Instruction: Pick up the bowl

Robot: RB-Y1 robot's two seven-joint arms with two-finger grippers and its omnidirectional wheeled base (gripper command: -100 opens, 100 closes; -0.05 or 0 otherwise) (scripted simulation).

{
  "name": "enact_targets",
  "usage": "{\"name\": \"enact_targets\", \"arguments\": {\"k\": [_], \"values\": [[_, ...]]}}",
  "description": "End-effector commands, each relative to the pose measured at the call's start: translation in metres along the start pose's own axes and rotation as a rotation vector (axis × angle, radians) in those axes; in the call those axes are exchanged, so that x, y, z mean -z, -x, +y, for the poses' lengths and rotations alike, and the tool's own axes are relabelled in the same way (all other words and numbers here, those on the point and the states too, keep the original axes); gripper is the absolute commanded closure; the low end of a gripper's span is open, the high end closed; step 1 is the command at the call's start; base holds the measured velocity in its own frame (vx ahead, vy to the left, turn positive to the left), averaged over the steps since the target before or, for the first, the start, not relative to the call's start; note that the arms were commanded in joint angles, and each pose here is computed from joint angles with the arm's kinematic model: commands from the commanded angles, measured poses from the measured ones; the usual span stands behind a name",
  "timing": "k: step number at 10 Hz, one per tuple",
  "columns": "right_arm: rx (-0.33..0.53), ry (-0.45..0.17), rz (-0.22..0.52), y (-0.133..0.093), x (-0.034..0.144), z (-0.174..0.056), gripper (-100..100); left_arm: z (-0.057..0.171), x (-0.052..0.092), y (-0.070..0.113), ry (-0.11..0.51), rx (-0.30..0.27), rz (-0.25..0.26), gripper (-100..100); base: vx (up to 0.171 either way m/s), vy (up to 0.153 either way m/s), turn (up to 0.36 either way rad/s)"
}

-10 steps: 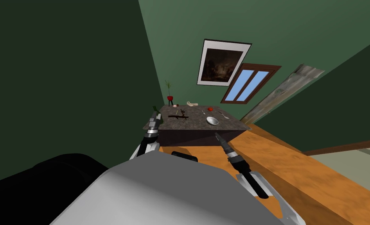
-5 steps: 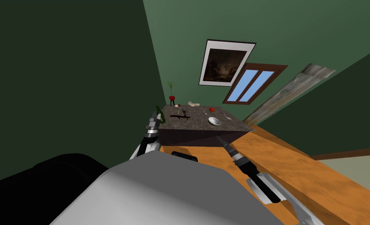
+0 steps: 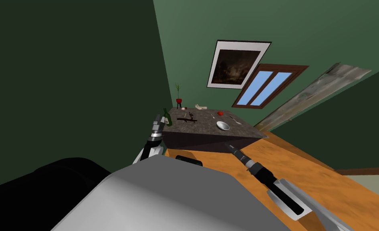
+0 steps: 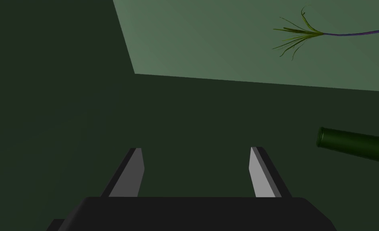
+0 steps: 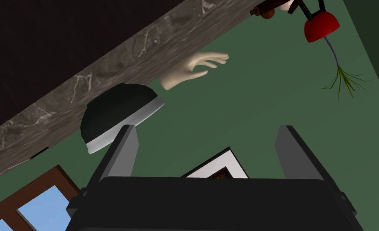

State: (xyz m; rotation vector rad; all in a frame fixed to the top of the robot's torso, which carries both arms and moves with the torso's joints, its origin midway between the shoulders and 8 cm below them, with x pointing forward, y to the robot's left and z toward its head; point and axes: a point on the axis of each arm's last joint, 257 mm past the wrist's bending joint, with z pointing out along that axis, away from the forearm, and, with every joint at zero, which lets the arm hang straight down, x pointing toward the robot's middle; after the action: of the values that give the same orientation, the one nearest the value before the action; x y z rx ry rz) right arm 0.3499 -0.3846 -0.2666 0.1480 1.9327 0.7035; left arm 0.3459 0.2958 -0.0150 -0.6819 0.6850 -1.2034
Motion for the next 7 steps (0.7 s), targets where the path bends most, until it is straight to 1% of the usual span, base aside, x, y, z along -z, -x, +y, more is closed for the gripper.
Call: {"name": "enact_targets", "arguments": {"k": [1,2,4,5,6,7], "values": [[0.054,-0.021,0.041,0.002,0.006,-0.013,-100,0.0,0.0,0.0,0.0,0.0,0.0,0,-0.002,0.022,0.062],[0.101,-0.055,0.08,-0.002,0.015,-0.031,-100,0.0,0.0,0.0,0.0,0.0,0.0,0,0.002,0.031,0.125],[0.128,-0.058,0.098,0.003,0.017,-0.033,-100,0.0,0.0,0.0,0.0,0.0,0.0,0,0.001,0.014,0.034],[0.182,-0.092,0.141,0.002,0.028,-0.051,-100,0.0,0.0,0.0,0.0,0.0,0.0,0,0.001,0.015,0.142],[0.202,-0.094,0.154,0.006,0.029,-0.053,-100,0.0,0.0,0.0,0.0,0.0,0.0,0,0.001,0.012,0.088],[0.251,-0.127,0.195,0.005,0.04,-0.07,-100,0.0,0.0,0.0,0.0,0.0,0.0,0,0.004,0.022,0.166]]}}
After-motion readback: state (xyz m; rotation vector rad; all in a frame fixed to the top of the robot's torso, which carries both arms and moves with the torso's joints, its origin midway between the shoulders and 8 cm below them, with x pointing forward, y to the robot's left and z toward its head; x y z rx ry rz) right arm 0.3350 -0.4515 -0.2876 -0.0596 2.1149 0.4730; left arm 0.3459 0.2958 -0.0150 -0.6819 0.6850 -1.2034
